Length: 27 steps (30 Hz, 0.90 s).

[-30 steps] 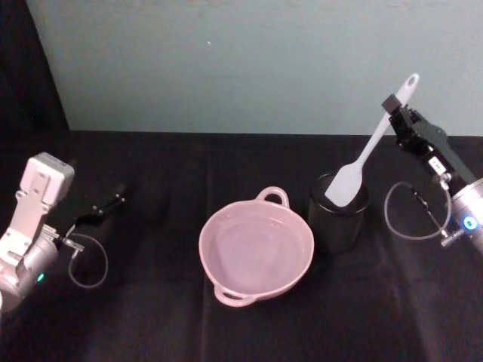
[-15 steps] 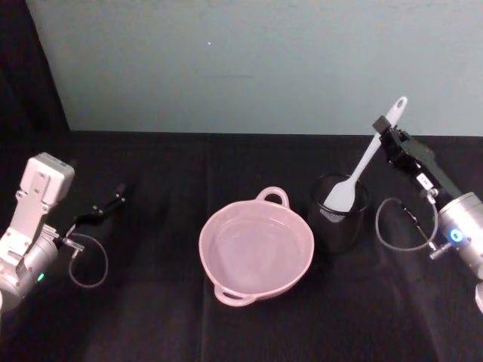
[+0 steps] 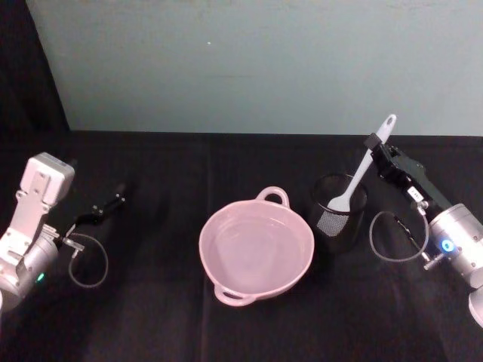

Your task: Use the one hand to pick up the spoon and stir the clear water in the bowl.

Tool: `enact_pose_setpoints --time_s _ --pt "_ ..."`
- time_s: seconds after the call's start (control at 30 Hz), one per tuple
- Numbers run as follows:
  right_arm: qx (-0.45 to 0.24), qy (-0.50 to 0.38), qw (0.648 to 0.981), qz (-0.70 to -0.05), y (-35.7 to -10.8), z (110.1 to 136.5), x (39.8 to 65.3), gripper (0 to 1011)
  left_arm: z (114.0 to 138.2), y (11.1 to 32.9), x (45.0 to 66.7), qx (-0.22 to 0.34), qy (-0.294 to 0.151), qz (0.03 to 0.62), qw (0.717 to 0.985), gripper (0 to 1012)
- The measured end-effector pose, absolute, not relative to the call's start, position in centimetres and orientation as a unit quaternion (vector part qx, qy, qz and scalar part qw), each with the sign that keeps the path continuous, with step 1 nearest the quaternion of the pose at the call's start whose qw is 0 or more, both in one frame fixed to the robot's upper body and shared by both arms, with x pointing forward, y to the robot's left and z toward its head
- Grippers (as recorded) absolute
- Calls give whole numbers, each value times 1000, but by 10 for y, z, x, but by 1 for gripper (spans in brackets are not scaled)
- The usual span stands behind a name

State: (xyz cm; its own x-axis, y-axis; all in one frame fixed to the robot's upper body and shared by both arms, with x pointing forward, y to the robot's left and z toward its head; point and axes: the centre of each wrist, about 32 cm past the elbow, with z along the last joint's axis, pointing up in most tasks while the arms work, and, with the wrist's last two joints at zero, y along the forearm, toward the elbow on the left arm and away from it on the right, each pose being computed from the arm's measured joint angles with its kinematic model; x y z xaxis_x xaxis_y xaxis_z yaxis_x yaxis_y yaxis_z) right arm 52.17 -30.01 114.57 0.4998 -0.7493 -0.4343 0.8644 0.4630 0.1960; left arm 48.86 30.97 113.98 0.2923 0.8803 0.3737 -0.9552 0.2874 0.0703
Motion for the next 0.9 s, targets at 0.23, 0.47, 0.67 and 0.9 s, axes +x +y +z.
enact_pose_setpoints --time_s 0.23,0.47,0.67,0.9 --pt "185 145 842 -486 -298 1143 521 112 1140 310 489 141 -132 580 791 1005" --pt "181 146 840 -490 -297 1141 521 112 1140 310 489 141 -132 580 791 1005" --pt "181 147 840 -491 -296 1140 522 112 1140 310 489 141 -132 580 791 1005" --pt "177 147 841 -489 -295 1138 524 112 1140 310 489 141 -132 580 791 1005"
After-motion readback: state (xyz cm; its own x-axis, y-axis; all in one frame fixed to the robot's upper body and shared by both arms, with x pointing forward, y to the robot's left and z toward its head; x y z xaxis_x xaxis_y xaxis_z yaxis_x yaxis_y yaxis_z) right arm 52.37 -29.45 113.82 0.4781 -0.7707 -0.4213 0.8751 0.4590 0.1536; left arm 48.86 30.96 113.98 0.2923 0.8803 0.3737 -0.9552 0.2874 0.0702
